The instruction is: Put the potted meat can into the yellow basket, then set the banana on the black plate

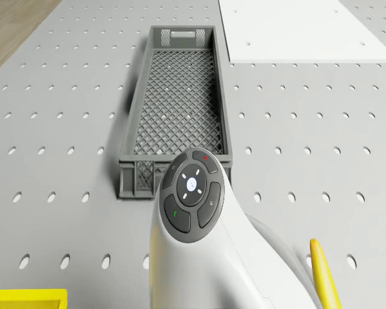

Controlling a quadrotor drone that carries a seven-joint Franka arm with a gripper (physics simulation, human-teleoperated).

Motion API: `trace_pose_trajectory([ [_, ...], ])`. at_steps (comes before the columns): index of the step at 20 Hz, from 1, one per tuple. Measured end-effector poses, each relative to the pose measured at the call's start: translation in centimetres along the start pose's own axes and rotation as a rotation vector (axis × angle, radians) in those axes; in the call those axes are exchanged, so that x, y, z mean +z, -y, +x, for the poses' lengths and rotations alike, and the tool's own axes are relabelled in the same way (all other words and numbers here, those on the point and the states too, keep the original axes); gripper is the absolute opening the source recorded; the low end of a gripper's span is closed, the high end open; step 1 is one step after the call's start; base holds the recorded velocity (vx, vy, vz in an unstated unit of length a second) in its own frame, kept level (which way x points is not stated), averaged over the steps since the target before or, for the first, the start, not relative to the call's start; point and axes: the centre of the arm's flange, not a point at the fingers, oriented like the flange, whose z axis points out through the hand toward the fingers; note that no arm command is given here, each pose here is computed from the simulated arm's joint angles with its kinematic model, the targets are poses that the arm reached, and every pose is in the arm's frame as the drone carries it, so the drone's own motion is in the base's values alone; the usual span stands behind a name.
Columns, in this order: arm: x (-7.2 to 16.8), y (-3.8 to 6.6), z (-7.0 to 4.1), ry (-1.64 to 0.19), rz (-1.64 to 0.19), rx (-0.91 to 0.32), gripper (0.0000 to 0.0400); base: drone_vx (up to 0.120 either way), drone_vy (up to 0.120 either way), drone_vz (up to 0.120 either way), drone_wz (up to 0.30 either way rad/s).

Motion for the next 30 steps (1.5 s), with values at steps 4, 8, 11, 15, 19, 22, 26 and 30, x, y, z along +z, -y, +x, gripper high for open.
trace_pose_trajectory([
  [4, 0.0, 0.0, 0.0, 0.0, 0.0, 0.0, 0.04, 0.09, -0.12, 0.0, 0.0],
  [8, 0.0, 0.0, 0.0, 0.0, 0.0, 0.0, 0.04, 0.0, -0.12, -0.07, 0.0],
  [11, 0.0, 0.0, 0.0, 0.0, 0.0, 0.0, 0.04, 0.0, -0.12, -0.04, 0.0],
  [15, 0.0, 0.0, 0.0, 0.0, 0.0, 0.0, 0.04, 0.0, -0.12, 0.0, 0.0],
  [19, 0.0, 0.0, 0.0, 0.0, 0.0, 0.0, 0.04, 0.0, -0.12, 0.0, 0.0],
  [22, 0.0, 0.0, 0.0, 0.0, 0.0, 0.0, 0.04, 0.027, -0.12, 0.0, 0.0],
  [26, 0.0, 0.0, 0.0, 0.0, 0.0, 0.0, 0.04, 0.1, -0.12, 0.0, 0.0],
  [30, 0.0, 0.0, 0.0, 0.0, 0.0, 0.0, 0.04, 0.0, -0.12, -0.02, 0.0],
])
